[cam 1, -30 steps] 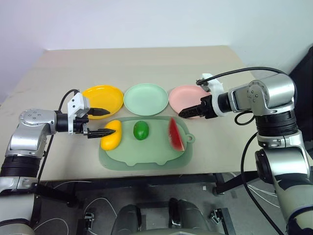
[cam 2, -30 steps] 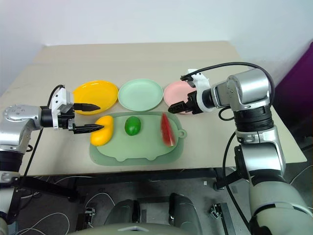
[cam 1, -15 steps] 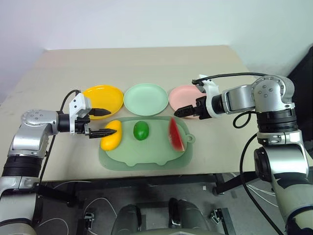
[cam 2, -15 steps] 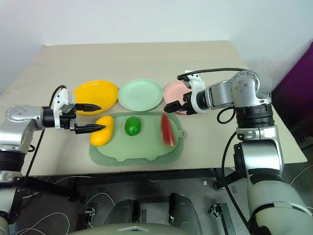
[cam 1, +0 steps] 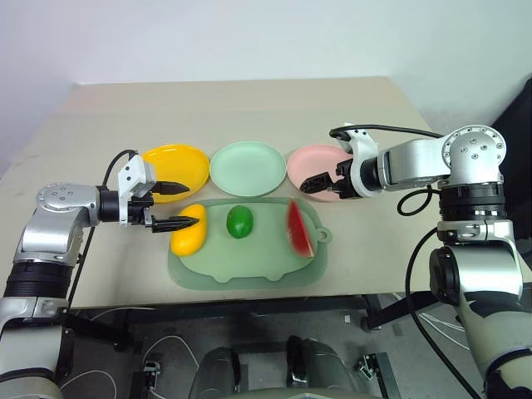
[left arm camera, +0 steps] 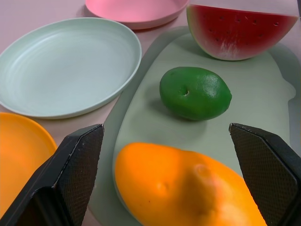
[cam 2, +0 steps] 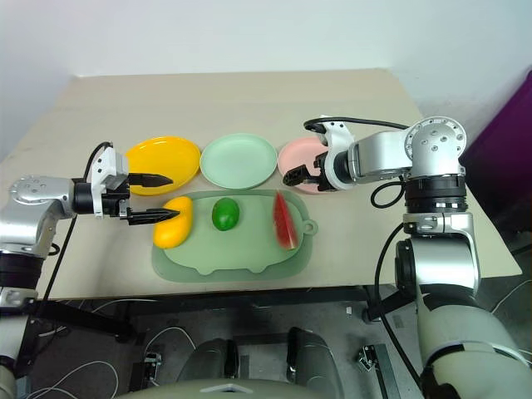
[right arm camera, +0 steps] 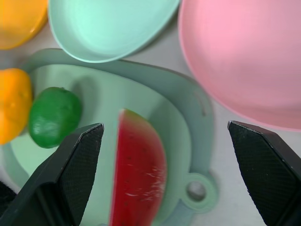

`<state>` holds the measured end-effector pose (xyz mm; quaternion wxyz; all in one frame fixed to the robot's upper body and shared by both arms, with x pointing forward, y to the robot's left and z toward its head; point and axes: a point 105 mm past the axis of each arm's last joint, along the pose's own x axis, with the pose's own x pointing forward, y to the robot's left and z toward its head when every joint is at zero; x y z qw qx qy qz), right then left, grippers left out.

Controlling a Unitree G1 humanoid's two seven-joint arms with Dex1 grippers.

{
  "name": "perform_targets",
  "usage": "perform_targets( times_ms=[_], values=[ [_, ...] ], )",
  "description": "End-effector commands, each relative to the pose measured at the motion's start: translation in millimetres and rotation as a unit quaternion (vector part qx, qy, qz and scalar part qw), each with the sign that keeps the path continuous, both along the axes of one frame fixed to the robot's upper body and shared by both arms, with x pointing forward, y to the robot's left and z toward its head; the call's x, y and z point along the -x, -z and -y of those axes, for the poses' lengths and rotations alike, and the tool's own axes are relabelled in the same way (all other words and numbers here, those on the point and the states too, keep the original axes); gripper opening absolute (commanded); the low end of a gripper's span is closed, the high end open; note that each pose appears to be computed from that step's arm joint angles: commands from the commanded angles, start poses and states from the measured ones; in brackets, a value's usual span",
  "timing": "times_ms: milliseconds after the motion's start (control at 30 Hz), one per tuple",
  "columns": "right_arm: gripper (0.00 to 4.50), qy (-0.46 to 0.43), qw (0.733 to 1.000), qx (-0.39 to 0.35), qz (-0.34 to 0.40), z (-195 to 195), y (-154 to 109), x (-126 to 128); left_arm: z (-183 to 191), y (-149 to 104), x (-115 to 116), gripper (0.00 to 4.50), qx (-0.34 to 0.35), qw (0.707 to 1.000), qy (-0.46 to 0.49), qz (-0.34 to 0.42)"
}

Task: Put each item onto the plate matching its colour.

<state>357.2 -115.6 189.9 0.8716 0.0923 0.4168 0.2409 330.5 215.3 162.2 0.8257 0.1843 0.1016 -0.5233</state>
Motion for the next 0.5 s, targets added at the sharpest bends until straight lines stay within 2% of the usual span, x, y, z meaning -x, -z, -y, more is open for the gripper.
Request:
perform_targets(
  times_ms=[33,200,300,500],
  values=[
    [4.50,-0.011,1.000,-0.027,0.001,-7.0,-5.0,6.8,-1.3,-10.0,-1.7,4.48,0.001,1.000,-0.003,0.019],
    [4.50,0.003,0.999,-0.030,-0.016,-8.9,4.4,17.3,-1.2,-10.7,-2.7,4.48,0.001,1.000,-0.004,0.018],
    [4.50,0.020,0.999,0.002,-0.032,1.5,20.7,20.6,0.3,-11.0,-4.2,4.48,0.002,1.000,-0.004,0.019],
    [4.50,0.021,0.999,0.006,-0.025,0.8,17.8,19.5,0.8,-10.1,-4.2,4.48,0.001,1.000,-0.003,0.017]
  ],
)
